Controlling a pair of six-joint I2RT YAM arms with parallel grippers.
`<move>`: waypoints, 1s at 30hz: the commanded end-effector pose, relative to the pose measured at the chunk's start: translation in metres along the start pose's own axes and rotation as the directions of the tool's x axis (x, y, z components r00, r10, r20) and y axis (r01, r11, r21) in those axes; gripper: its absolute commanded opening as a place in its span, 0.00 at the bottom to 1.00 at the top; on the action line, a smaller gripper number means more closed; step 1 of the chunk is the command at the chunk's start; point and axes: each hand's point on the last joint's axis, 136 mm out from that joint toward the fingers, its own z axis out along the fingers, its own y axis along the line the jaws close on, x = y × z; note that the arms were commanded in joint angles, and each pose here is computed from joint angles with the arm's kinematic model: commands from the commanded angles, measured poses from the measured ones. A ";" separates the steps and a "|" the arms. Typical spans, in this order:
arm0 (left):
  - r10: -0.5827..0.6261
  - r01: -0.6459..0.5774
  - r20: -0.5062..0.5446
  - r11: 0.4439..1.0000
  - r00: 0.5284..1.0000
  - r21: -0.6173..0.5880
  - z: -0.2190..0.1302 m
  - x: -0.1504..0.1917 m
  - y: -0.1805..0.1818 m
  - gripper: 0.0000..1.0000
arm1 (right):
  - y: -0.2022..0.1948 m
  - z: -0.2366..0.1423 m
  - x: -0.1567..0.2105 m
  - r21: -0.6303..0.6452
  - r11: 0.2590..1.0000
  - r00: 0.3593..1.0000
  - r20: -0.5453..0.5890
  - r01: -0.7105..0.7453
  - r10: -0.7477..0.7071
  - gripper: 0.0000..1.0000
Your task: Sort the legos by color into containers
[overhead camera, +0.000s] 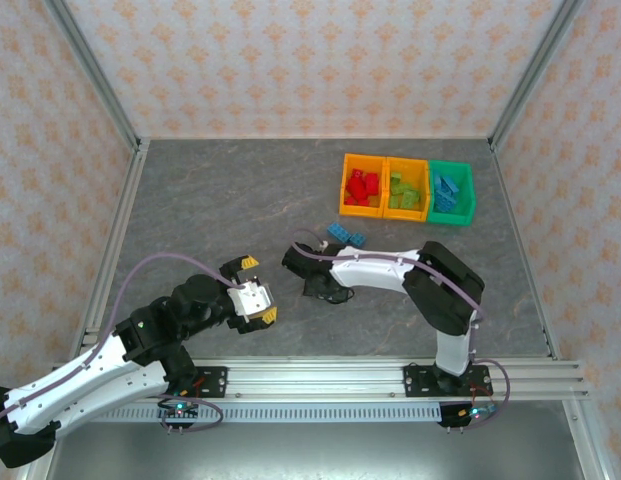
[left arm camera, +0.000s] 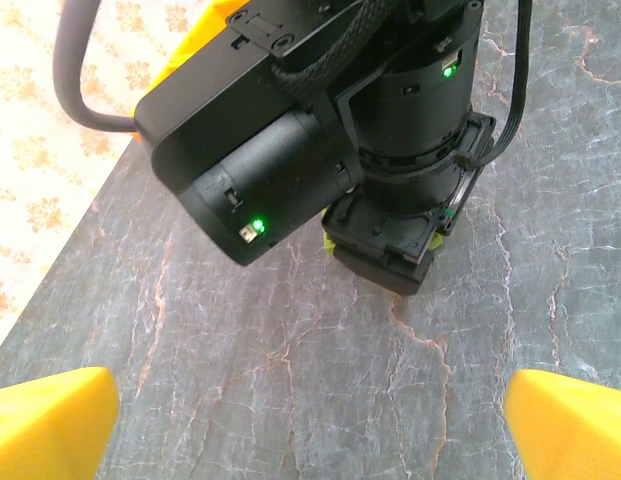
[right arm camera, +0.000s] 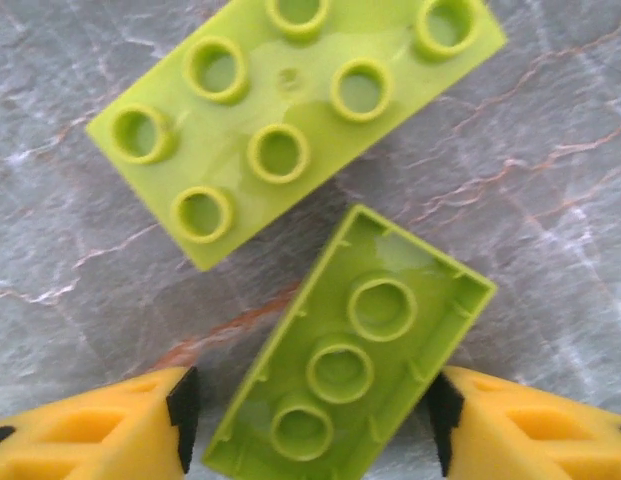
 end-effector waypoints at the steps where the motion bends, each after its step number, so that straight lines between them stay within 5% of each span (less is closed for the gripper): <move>1: 0.019 -0.019 0.004 1.000 1.000 -0.007 -0.002 0.001 0.000 1.00 | -0.037 0.011 0.003 0.098 0.995 0.999 0.018 -0.030 0.028 0.51; 9: 0.022 -0.022 0.004 1.000 1.000 -0.003 -0.002 0.001 0.000 1.00 | -0.064 -0.015 0.005 0.030 0.998 0.996 0.078 -0.056 0.053 0.28; 14: 0.023 -0.023 0.002 1.000 1.000 -0.003 -0.001 0.001 0.000 1.00 | -0.080 -0.058 -0.015 -0.029 0.998 0.981 0.182 -0.062 0.066 0.26; 22: 0.017 -0.017 0.003 1.000 1.000 0.003 0.001 0.000 -0.001 1.00 | -0.141 -0.130 -0.160 0.006 0.997 0.882 0.467 -0.078 0.066 0.26; 30: 0.002 -0.003 -0.006 0.999 1.000 -0.049 -0.003 0.002 0.008 1.00 | -0.178 -0.075 -0.278 0.029 0.984 0.922 0.356 -0.173 0.152 0.31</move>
